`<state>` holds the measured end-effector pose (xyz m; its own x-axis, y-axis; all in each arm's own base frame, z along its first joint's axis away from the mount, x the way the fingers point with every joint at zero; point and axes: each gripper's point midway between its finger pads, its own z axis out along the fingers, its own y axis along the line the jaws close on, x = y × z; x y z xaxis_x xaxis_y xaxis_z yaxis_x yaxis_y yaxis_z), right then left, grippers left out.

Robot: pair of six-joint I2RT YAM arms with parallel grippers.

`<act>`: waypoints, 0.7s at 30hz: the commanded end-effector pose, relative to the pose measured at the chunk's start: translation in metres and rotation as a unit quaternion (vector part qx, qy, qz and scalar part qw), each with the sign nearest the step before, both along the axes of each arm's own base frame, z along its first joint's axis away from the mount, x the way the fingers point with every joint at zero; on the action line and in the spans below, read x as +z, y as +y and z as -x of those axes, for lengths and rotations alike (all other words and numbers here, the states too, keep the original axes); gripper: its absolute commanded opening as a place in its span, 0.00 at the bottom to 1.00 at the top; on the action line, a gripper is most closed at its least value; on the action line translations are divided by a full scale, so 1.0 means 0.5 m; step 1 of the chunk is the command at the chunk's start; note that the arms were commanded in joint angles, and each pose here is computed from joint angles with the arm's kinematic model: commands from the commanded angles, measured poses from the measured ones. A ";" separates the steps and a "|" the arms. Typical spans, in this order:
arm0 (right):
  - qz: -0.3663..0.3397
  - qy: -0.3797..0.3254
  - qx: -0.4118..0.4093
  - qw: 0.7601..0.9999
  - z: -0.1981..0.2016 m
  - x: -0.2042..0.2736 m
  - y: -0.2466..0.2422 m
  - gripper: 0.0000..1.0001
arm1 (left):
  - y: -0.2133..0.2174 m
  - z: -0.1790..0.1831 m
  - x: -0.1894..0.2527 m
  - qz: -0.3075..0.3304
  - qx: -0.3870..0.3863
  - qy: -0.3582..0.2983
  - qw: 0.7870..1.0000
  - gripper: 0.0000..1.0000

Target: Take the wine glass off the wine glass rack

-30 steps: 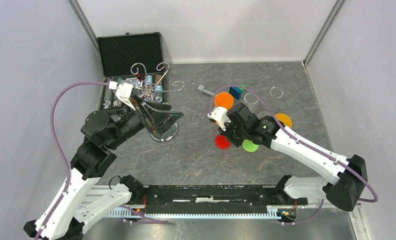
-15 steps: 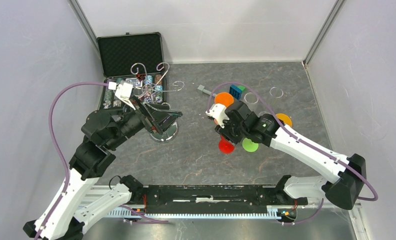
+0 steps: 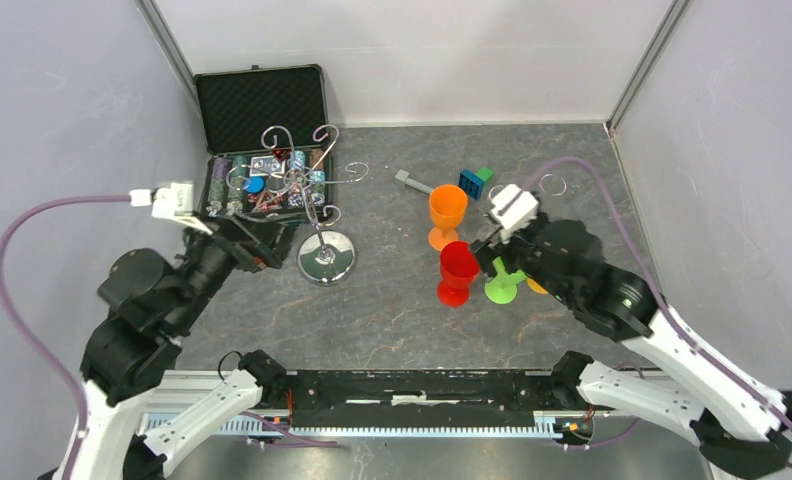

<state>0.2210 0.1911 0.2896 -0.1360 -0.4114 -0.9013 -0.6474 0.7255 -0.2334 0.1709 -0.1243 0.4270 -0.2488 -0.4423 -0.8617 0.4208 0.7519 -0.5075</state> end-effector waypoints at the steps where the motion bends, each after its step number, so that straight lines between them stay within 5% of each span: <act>1: -0.081 -0.100 -0.158 0.979 -0.032 0.106 -0.115 0.98 | 0.130 -0.001 -0.013 -0.056 0.143 0.003 0.988 1.00; 12: -0.102 -0.191 -0.502 0.837 0.041 0.121 -0.437 0.98 | 0.323 0.064 -0.073 -0.155 0.308 0.012 0.939 1.00; 21: -0.182 -0.201 -0.548 0.791 0.103 0.121 -0.520 0.98 | 0.371 0.109 -0.072 -0.143 0.330 -0.012 0.933 1.00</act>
